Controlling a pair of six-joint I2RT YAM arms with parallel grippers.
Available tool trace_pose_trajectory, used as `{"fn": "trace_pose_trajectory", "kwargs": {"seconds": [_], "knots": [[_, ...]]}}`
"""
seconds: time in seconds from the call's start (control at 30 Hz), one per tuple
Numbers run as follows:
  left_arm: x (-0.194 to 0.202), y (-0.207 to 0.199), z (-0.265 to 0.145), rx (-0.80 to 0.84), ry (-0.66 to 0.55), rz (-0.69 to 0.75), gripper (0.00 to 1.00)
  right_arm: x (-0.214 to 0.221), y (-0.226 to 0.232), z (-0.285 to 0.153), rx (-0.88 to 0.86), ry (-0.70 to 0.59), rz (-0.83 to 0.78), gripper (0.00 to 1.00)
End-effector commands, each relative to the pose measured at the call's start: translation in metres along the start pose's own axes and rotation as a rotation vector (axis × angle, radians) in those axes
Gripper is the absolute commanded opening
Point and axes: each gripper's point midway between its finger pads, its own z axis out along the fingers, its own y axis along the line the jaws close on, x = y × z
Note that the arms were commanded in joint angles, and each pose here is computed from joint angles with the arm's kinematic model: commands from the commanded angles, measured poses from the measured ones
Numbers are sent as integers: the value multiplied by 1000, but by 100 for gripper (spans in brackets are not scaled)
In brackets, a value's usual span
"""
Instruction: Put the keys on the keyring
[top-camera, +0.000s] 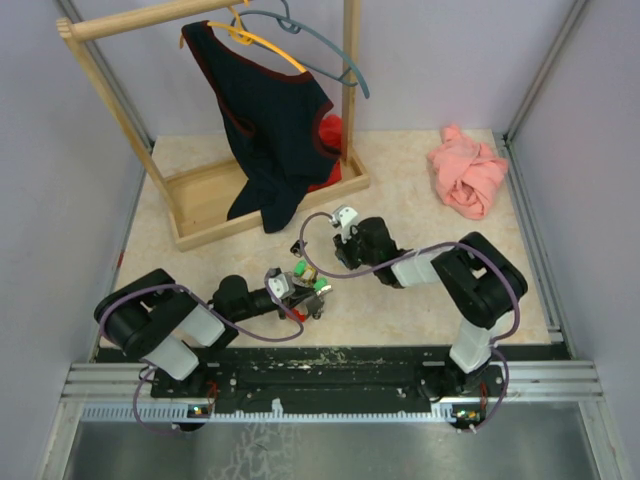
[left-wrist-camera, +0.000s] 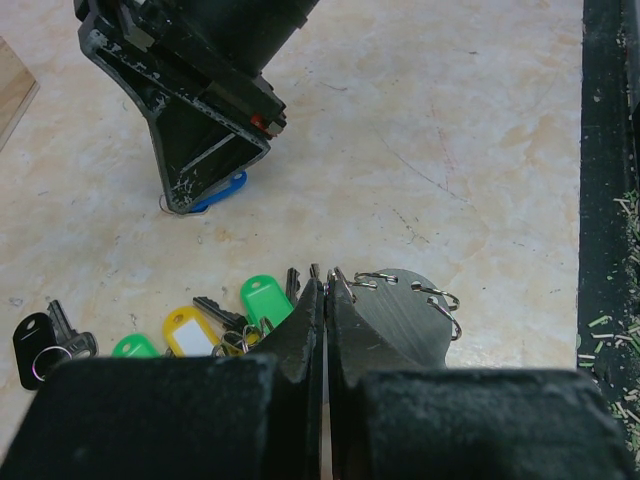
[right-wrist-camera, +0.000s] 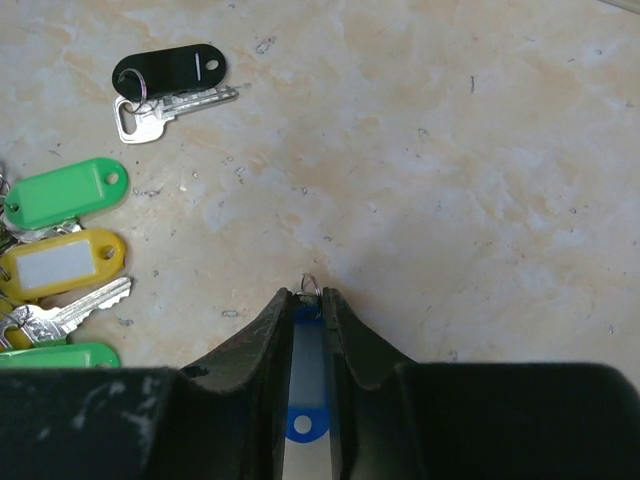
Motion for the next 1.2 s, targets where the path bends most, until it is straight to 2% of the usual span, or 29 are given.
{"fn": "trace_pose_trajectory", "kwargs": {"seconds": [0.0, 0.17, 0.33, 0.53, 0.8, 1.17], "knots": [[-8, 0, 0, -2, -35, 11, 1, -17, 4, -9, -18, 57, -14, 24], [-8, -1, 0, 1, -35, 12, 1, -31, 2, -16, -21, 131, -23, 36], [-9, -1, 0, 4, -38, 14, 1, -44, -5, -21, -76, 197, 17, 41], [-8, -2, 0, 7, -35, 15, 1, -44, -8, -19, -136, 301, 64, 36], [-8, -2, 0, 12, -35, 17, 1, -34, -7, -6, -241, 402, 53, 35], [-8, -3, 0, 17, -35, 17, 1, -17, -5, 3, -285, 452, 47, 30]]}}
